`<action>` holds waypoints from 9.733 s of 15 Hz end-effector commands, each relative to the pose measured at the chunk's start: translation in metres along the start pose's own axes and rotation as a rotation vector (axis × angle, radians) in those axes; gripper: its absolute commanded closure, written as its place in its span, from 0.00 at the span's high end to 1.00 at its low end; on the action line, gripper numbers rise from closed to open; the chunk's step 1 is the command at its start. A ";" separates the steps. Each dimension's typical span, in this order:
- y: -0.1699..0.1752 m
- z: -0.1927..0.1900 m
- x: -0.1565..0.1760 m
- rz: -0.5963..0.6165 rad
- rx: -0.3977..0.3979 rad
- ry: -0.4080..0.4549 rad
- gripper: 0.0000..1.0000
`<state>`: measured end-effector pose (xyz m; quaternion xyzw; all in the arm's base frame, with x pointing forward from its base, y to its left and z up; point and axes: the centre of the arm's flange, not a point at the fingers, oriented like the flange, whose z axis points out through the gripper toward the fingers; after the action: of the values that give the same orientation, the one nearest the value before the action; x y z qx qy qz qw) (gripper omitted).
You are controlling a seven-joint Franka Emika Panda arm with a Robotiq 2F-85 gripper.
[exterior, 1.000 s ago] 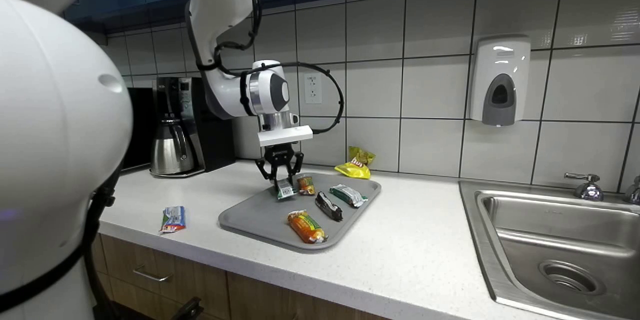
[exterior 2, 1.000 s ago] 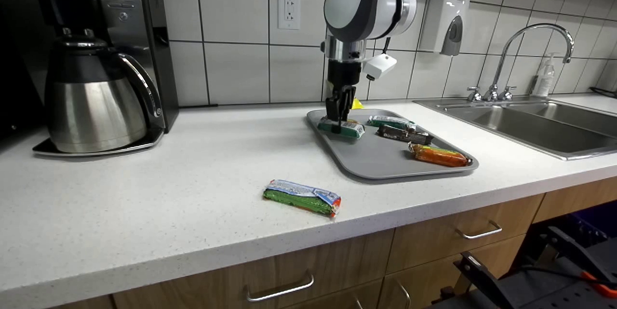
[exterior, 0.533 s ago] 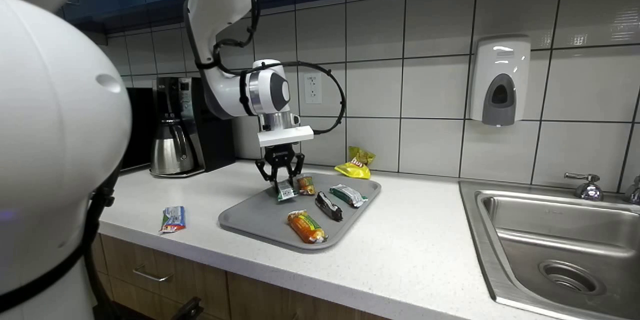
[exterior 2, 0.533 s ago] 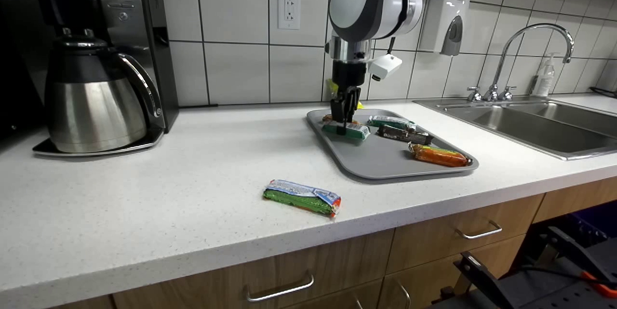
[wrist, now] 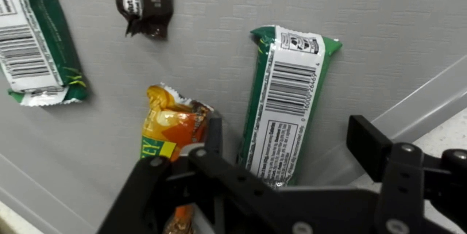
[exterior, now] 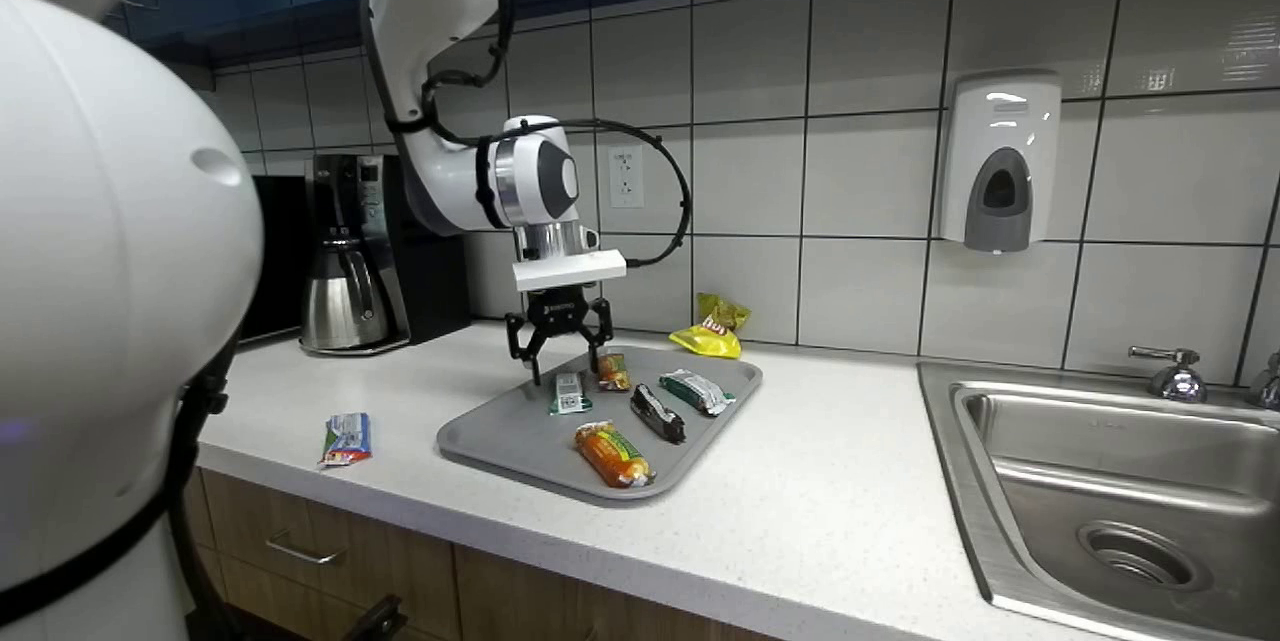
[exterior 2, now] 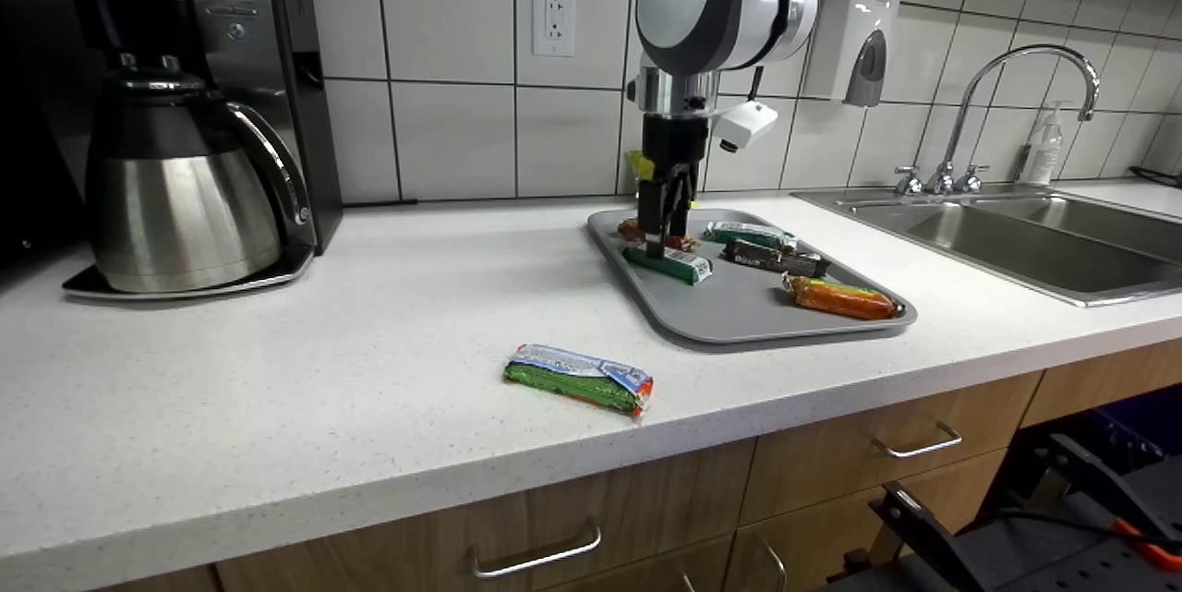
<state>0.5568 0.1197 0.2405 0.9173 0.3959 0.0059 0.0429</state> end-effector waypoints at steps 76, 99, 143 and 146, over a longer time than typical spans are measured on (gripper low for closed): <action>-0.241 -0.035 -0.011 -0.306 0.142 0.025 1.00; -0.251 0.003 -0.009 -0.308 0.143 -0.017 1.00; -0.164 -0.069 -0.022 -0.123 -0.019 0.097 0.19; -0.155 -0.068 -0.028 -0.077 -0.030 0.091 0.19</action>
<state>0.4261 0.2215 0.2880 0.8888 0.4558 0.0421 0.0229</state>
